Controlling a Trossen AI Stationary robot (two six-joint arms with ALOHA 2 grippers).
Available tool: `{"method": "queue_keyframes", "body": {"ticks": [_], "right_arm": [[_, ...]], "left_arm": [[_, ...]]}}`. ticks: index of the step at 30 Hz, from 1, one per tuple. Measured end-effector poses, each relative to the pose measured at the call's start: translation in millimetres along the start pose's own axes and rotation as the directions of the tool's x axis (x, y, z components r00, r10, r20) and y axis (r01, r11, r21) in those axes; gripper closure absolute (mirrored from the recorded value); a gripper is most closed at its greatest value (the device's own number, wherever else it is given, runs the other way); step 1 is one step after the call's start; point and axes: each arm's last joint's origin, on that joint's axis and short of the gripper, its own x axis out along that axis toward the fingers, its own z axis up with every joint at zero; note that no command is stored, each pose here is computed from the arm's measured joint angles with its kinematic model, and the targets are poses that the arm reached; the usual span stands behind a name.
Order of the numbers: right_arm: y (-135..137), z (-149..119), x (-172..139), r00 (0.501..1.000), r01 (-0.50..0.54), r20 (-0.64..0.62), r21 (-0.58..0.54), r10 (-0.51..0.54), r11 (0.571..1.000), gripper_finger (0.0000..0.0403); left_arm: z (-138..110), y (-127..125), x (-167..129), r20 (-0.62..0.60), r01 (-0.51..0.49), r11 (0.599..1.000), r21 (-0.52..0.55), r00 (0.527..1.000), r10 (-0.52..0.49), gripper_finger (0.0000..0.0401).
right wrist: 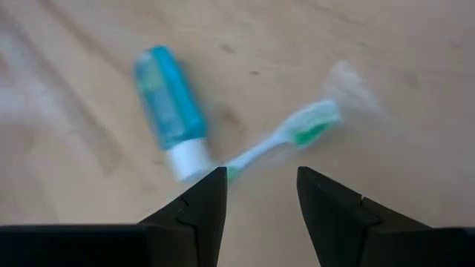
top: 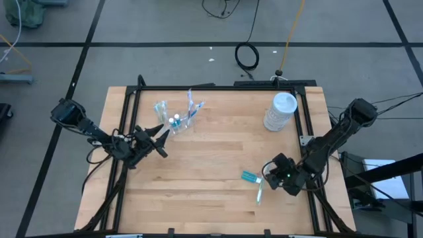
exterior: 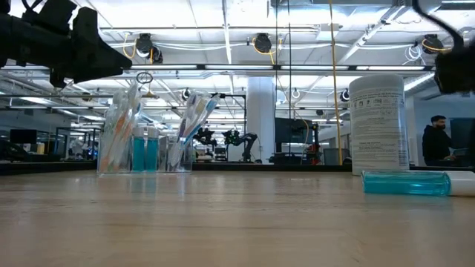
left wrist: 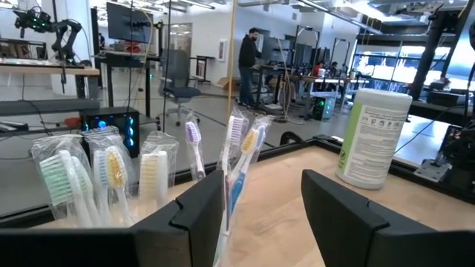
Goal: Pick & Place toothbrushing station
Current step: Put the green toothbrush into the transparent organizer
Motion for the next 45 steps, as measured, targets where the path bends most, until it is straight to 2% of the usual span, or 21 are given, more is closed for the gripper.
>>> {"method": "queue_keyframes", "body": {"ticks": [3, 6, 11, 16, 19, 21, 24, 28, 36, 41, 45], "right_arm": [[-16, -6, 15, 0.999, -0.051, -0.004, 0.072, 0.052, 0.996, 0.0248], [-29, -7, 27, 0.989, -0.143, 0.053, 0.124, 0.137, 0.982, 0.0248], [-47, 0, 39, 0.962, -0.231, 0.176, 0.103, 0.21, 0.968, 0.0248], [-50, 10, 44, 0.961, -0.183, 0.211, 0.009, 0.177, 0.983, 0.0248], [-48, 14, 46, 0.961, -0.17, 0.201, -0.116, 0.191, 0.979, 0.0248], [-46, 15, 46, 0.961, -0.168, 0.178, -0.232, 0.211, 0.958, 0.0248], [-42, 16, 45, 0.954, -0.159, 0.169, -0.411, 0.246, 0.898, 0.0248], [-39, 16, 44, 0.943, -0.167, 0.176, -0.481, 0.281, 0.861, 0.0248], [-39, 17, 45, 0.945, -0.161, 0.179, -0.472, 0.273, 0.867, 0.0248], [-37, 14, 50, 0.948, -0.195, 0.151, -0.421, 0.281, 0.886, 0.0248], [-39, 11, 57, 0.957, -0.166, 0.149, -0.417, 0.248, 0.893, 0.0248]], "left_arm": [[0, 0, 0, 0.0, 0.0, 1.0, 0.0, 1.0, 0.0, 0.0212], [0, 0, 0, 0.0, 0.001, 1.0, 0.0, 1.0, -0.001, 0.0212], [0, 0, 0, 0.0, 0.001, 1.0, 0.0, 1.0, -0.001, 0.0212], [0, 0, 0, 0.0, 0.001, 1.0, 0.004, 1.0, -0.001, 0.0212], [0, 0, 0, 0.0, 0.001, 1.0, 0.004, 1.0, -0.001, 0.0212], [0, 0, 0, 0.0, 0.001, 1.0, 0.002, 1.0, -0.001, 0.0212], [0, 0, 0, 0.0, 0.001, 1.0, 0.005, 1.0, -0.001, 0.0212], [0, 0, 0, 0.0, 0.001, 1.0, -0.001, 1.0, -0.001, 0.0212], [0, 0, 0, 0.0, 0.002, 1.0, 0.0, 1.0, -0.002, 0.0212], [0, 0, 0, 0.0, 0.002, 1.0, -0.017, 1.0, -0.002, 0.0212], [0, 0, 0, 0.0, 0.002, 1.0, -0.017, 1.0, -0.002, 0.0212]]}}
